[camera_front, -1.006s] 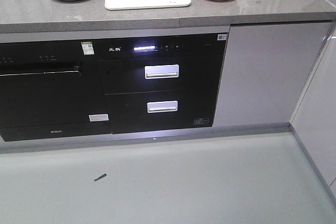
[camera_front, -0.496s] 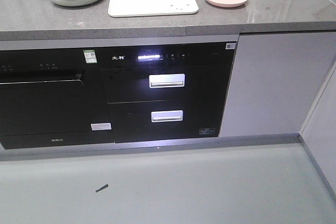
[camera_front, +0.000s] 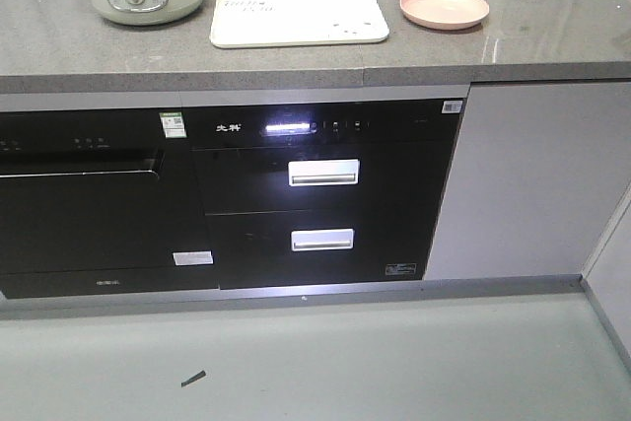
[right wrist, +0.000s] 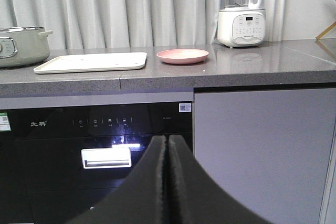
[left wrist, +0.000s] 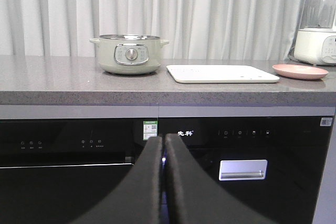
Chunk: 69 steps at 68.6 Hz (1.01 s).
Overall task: Transfer vegetables to tray and serve
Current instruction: 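Drive the base toward the counter with the pot, tray and pink plate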
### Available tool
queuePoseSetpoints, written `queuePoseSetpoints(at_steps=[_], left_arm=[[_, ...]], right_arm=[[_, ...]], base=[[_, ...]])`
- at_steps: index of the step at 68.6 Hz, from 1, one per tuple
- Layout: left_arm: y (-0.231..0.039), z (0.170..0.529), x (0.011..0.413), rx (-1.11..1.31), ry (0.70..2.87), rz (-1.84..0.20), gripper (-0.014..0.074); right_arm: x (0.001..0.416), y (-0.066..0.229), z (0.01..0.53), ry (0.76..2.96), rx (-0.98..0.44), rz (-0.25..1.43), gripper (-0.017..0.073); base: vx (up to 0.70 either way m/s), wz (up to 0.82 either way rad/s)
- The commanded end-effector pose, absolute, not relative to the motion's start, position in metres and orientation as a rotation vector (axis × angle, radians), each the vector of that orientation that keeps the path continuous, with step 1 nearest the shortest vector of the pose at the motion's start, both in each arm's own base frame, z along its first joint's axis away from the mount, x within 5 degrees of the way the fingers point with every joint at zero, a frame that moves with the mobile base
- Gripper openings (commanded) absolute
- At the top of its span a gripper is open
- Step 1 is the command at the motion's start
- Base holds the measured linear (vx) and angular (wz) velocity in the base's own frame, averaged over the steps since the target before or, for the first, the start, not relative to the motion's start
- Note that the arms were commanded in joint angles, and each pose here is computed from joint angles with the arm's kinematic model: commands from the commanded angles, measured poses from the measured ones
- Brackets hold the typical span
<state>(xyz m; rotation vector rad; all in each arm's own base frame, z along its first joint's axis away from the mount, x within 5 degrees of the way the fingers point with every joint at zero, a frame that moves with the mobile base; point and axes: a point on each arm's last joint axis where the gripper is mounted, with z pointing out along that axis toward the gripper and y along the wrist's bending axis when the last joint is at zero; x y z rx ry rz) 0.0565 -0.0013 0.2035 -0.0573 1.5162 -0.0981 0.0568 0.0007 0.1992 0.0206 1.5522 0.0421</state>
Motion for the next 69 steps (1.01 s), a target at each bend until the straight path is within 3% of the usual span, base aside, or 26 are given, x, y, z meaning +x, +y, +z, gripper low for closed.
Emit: queuePoseSetpoints(at_steps=[1, 69], left_arm=[[-0.0016, 0.2029, 0.0559, -0.057, 1.451, -0.111, -0.0006], [-0.0016, 0.2029, 0.0559, -0.057, 1.451, -0.111, -0.0006]], right_arm=[[0.0564, 0.0006, 0.2039, 1.481, 0.01, 0.029, -0.0008], [0.0564, 0.0006, 0.2039, 1.481, 0.01, 0.029, -0.0008]], base=[[0.16, -0.01], [0.17, -0.01]])
